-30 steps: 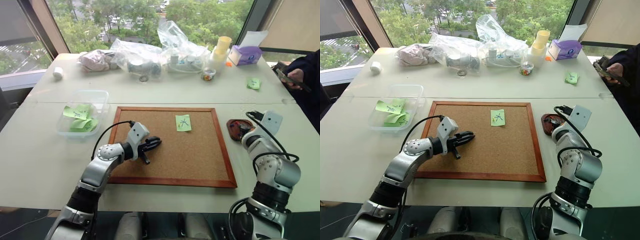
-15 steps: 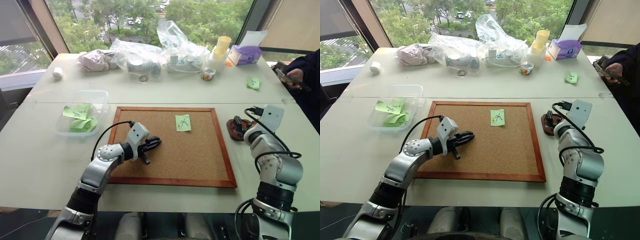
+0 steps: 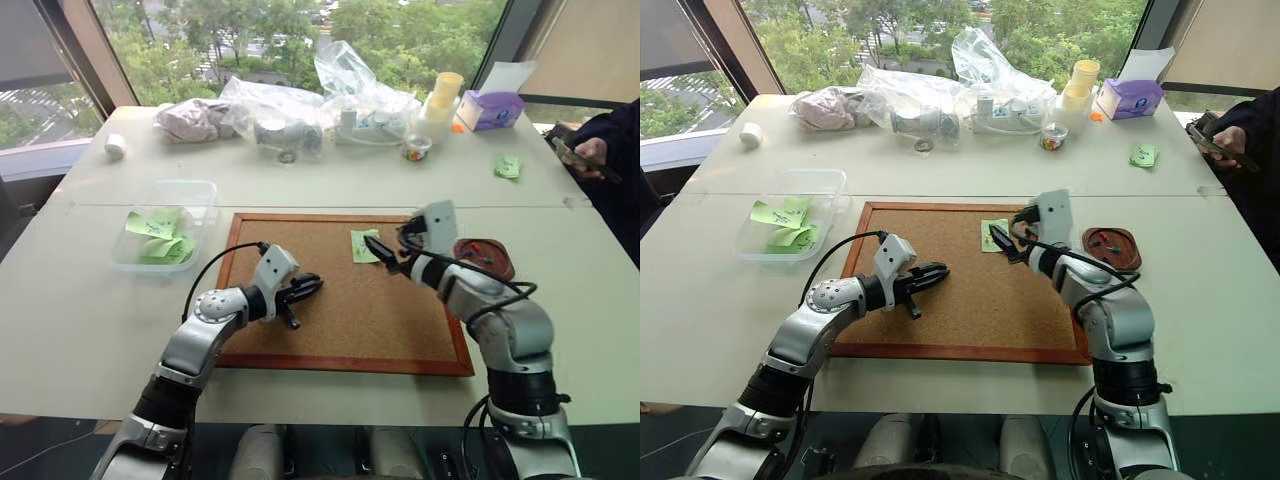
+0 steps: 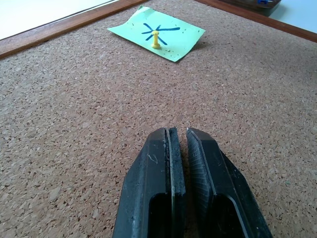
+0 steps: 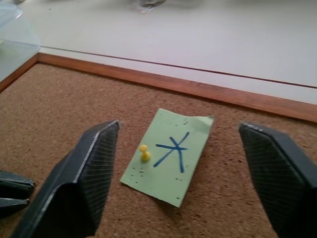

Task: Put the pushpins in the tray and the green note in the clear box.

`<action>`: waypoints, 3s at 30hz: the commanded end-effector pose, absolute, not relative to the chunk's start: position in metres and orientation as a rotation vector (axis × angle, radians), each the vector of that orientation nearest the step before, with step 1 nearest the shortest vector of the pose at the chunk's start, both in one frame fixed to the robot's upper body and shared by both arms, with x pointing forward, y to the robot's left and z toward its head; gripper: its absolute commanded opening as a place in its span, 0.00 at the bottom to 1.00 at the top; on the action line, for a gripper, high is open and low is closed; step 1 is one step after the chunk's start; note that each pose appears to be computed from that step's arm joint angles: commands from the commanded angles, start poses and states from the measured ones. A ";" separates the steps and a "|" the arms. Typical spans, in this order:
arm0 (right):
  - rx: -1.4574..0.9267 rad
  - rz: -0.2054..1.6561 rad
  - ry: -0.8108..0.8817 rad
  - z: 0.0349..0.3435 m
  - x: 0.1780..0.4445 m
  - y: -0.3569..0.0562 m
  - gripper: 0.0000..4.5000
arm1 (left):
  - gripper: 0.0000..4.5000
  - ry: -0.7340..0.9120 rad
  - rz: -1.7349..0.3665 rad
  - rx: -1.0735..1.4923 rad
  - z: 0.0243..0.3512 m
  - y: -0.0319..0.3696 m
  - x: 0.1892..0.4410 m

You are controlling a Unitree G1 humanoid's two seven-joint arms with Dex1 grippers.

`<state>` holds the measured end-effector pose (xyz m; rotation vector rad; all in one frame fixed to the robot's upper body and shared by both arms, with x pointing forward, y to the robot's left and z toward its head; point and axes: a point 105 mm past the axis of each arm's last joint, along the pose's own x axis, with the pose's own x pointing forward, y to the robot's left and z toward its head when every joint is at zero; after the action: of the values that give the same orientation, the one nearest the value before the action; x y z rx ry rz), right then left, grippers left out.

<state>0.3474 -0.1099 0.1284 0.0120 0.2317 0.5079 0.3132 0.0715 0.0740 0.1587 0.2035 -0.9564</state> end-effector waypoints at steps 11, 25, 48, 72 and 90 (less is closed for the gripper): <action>-0.090 0.581 0.197 0.112 0.362 -0.082 0.72 | 0.13 0.353 -0.899 0.151 0.039 0.084 0.303; -0.093 0.573 0.187 0.109 0.360 -0.085 0.00 | 0.13 0.361 -0.903 0.161 0.038 0.086 0.300; -0.074 0.656 0.099 0.171 0.303 -0.115 0.00 | 0.13 0.345 -0.894 0.080 0.052 0.086 0.314; -0.470 0.965 0.014 0.181 0.281 -0.081 0.00 | 0.84 0.437 -1.075 -0.902 0.166 0.049 0.343; -0.511 0.961 -0.010 0.183 0.285 -0.081 0.00 | 0.10 0.604 -1.094 -0.917 0.147 0.031 0.332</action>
<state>0.2842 -0.0816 0.1719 -0.4857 0.0455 0.9701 0.3325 0.0332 0.1395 -0.9063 0.6301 -1.0676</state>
